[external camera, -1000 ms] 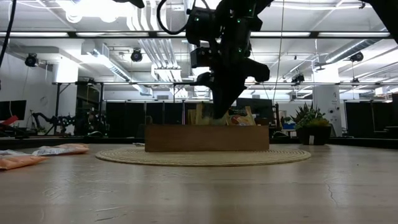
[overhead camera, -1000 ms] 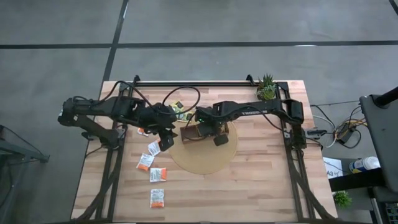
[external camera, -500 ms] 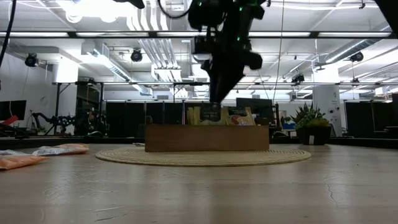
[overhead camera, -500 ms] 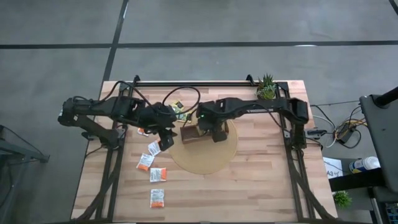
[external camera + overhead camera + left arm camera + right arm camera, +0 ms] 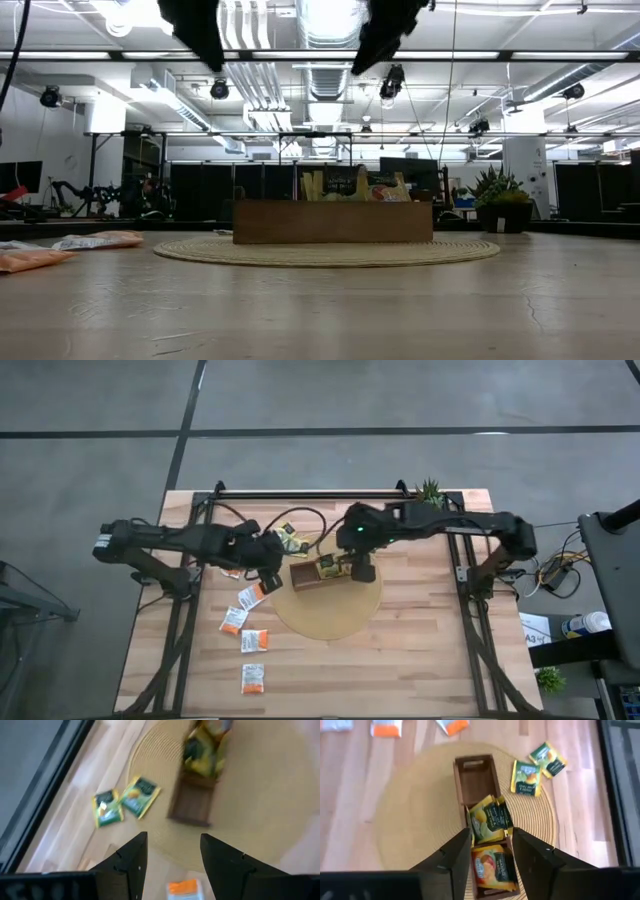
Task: Pick & Place Tea
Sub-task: Put the yellow tea bag into the middle section of the wooden organizer
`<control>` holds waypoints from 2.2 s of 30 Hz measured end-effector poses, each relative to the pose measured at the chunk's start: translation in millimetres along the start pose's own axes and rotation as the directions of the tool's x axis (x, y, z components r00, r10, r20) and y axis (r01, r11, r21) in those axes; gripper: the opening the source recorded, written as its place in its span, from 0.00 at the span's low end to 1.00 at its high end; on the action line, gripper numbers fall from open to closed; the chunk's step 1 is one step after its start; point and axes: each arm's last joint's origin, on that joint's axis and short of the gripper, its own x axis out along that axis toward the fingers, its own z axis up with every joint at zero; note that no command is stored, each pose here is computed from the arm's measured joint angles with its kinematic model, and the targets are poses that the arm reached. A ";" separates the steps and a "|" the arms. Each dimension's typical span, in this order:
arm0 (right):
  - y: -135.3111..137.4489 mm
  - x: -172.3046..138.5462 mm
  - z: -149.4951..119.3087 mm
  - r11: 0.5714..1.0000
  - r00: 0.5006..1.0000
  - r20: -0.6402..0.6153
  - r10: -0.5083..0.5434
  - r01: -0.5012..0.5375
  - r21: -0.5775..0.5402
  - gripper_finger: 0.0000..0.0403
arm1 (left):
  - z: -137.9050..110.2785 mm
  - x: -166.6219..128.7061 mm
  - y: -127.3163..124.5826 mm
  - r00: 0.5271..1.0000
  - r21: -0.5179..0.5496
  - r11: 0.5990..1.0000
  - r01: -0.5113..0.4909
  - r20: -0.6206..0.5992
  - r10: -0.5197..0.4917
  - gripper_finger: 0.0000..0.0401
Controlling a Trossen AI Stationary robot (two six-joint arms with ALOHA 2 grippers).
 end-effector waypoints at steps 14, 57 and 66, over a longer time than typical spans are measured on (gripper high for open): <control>-5.0 -82.0 -17.5 0.998 0.989 0.138 -0.045 0.052 -0.044 0.34 | -4.2 74.4 61.8 0.996 -0.188 0.981 -0.046 -0.081 0.031 0.44; -28.0 -120.6 -32.1 0.968 0.962 0.219 -0.163 0.112 0.225 0.32 | 4.8 211.4 165.8 0.935 -0.210 0.978 0.006 -0.347 -0.080 0.75; -28.7 -120.8 -31.9 0.961 0.959 0.218 -0.180 0.125 0.245 0.31 | 0.4 233.0 164.4 0.923 -0.212 0.977 0.017 -0.373 -0.097 0.75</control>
